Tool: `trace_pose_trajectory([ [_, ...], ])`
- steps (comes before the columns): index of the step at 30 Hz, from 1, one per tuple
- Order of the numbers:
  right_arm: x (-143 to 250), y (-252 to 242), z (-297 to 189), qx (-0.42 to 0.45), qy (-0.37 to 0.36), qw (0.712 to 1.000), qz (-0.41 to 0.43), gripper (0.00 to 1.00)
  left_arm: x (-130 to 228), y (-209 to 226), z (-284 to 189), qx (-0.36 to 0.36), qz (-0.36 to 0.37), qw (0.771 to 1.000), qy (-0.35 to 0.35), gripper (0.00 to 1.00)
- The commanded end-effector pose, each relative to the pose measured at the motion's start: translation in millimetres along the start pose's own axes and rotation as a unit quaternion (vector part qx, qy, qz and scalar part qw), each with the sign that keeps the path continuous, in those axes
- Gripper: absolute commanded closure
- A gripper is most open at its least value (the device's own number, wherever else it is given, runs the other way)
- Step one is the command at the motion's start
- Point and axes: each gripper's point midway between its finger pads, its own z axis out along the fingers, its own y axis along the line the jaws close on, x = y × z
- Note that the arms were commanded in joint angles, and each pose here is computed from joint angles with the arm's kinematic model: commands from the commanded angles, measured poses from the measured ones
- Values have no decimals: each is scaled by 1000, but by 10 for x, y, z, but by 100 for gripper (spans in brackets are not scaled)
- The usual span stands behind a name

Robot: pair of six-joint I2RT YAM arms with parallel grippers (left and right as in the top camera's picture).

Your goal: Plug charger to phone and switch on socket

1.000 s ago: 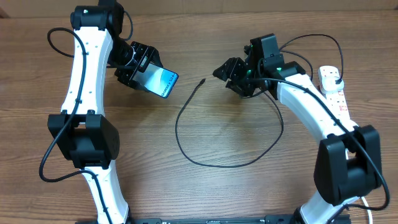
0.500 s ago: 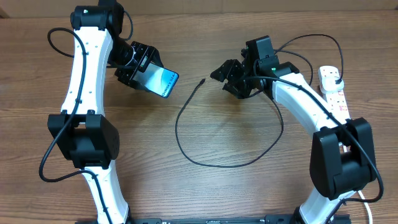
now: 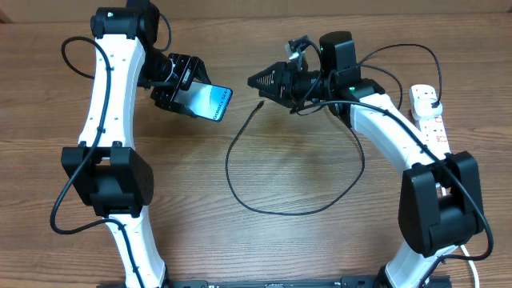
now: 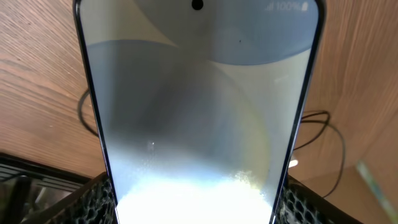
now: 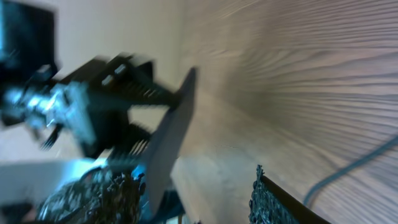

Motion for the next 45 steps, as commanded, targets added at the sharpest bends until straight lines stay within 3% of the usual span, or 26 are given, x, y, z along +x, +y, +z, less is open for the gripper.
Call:
trace_pose_trajectory([
  [1, 88, 246, 3, -51, 38, 997, -37, 40, 154, -96, -185, 34, -14, 999, 0, 45],
  [7, 144, 141, 93, -18, 35, 999, 1, 40, 118, -97, -161, 29, -33, 999, -20, 44],
  [19, 301, 39, 380, 47, 23, 998, 28, 40, 255, -138, -17, 12, -6, 999, -50, 46],
  [45, 311, -81, 608, 121, -37, 989, 72, 63, 492, -154, 106, 1, 10, 999, -40, 43],
])
